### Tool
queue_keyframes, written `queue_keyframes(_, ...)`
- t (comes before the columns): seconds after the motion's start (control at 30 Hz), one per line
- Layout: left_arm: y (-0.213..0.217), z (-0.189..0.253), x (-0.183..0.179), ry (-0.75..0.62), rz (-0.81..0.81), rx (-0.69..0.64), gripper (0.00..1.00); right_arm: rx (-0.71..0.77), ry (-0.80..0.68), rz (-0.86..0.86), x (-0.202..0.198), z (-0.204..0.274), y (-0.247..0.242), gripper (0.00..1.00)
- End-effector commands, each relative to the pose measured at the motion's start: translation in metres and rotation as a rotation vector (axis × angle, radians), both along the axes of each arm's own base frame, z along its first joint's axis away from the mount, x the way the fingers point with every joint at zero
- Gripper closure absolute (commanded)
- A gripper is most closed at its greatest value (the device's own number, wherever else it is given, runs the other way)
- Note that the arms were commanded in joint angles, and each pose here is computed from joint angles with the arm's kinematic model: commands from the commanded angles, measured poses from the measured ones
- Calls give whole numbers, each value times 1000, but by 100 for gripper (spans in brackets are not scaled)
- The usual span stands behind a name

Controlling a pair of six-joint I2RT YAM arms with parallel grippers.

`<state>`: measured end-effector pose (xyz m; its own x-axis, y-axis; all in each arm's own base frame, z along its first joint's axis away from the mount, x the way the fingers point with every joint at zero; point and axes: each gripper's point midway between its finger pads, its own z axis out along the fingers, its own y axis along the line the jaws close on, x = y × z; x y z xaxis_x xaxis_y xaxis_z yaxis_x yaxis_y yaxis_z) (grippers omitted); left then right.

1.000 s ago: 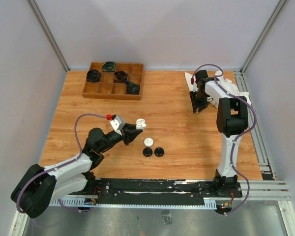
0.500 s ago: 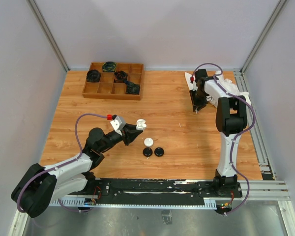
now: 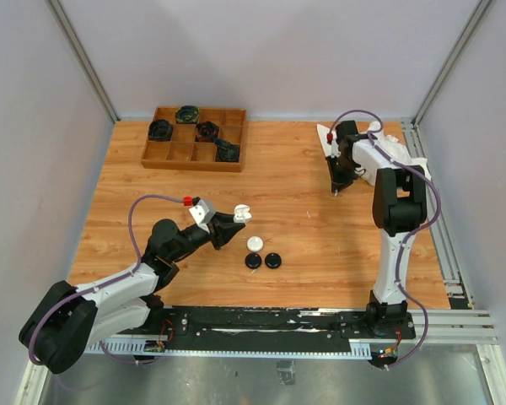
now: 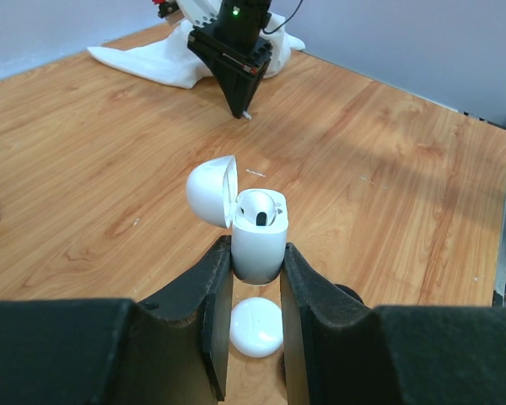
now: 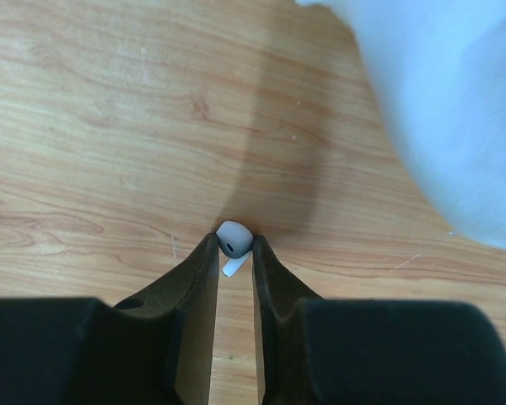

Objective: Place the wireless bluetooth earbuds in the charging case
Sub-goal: Pick up the earbud from the center of the board.

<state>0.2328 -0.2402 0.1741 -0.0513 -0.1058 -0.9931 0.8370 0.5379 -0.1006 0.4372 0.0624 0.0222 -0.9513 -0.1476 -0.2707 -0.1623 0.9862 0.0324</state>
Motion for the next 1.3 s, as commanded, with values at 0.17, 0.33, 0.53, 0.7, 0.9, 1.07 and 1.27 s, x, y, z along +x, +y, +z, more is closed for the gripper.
queue_keyframes(0.17,4,17,-6,-73,-3,-47,100,49,-8,110,-48,3,38,88)
queue_keyframes(0.33,5,23,-11,-103,-14,-89,100,82,-176,192,-58,36,73,89)
queue_keyframes(0.53,4,32,-16,-130,-34,-123,100,142,-386,316,-72,85,117,89)
queue_keyframes(0.7,4,42,-18,-156,-44,-160,100,188,-576,405,-86,135,148,90)
queue_keyframes(0.9,4,60,-21,-200,-56,-213,100,324,-790,503,-118,199,178,90)
queue_keyframes(1.07,1,73,-27,-228,-90,-247,100,458,-935,603,-156,241,201,90)
queue_keyframes(1.27,0,83,-35,-251,-128,-274,100,611,-1065,715,-198,281,224,89)
